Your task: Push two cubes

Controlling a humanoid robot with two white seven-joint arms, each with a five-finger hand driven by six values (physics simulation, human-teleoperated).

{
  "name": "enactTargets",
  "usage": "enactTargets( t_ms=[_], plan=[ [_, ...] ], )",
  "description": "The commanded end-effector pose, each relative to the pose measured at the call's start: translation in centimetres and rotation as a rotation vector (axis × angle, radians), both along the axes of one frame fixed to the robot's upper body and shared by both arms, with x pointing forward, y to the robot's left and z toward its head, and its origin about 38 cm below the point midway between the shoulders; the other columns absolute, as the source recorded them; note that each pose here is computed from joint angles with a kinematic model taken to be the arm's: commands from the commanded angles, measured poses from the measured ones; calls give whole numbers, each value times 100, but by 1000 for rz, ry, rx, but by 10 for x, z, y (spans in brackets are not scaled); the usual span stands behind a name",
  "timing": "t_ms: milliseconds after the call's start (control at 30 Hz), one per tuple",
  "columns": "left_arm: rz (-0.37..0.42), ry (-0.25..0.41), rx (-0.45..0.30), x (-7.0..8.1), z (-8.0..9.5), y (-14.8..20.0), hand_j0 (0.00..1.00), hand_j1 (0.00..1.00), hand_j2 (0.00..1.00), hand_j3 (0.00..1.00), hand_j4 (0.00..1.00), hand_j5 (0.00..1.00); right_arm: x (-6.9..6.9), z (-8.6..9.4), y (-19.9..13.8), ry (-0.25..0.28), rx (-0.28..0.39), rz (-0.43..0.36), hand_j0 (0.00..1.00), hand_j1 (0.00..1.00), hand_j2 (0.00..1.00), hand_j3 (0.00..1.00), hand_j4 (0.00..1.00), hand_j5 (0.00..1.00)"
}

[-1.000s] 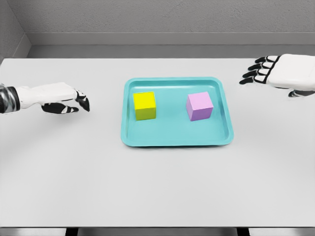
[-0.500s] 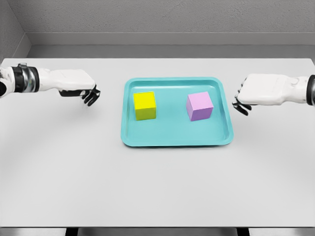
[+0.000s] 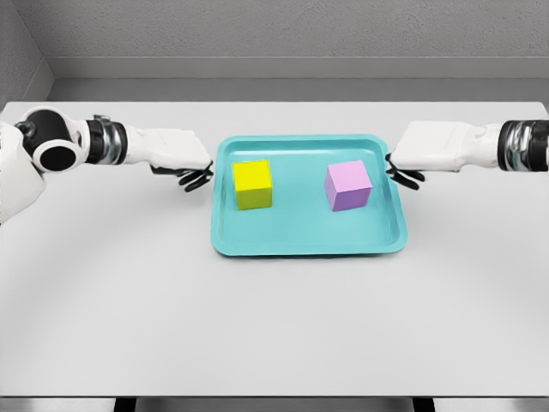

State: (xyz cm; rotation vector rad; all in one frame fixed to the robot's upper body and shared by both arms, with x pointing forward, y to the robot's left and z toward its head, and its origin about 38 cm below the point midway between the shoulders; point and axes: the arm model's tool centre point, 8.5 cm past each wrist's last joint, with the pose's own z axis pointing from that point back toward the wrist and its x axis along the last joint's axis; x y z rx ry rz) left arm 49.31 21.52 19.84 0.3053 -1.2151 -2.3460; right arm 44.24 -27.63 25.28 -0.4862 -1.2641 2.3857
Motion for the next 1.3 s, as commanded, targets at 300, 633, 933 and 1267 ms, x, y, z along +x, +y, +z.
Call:
enactTargets(
  t_ms=[300,633,933,1267],
  plan=[
    [-20,-14,36,4,0,-11,6,6,6,6,6,6,17,-30,7,44,-30,-35,1,1,1,1,1,1],
    [-65,1,45,-2,-9,-28,6,6,6,6,6,6,25,-44,2,76,-42,-69,1,1,1,1,1,1],
    [-28,20,47,8,-16,-28,6,6,6,6,6,6,41,-59,0,102,-52,-122,1,1,1,1,1,1],
    [-21,20,69,11,-22,-30,6,6,6,6,6,6,50,-76,3,135,-63,-149,2,2,2,2,2,2]
  ],
)
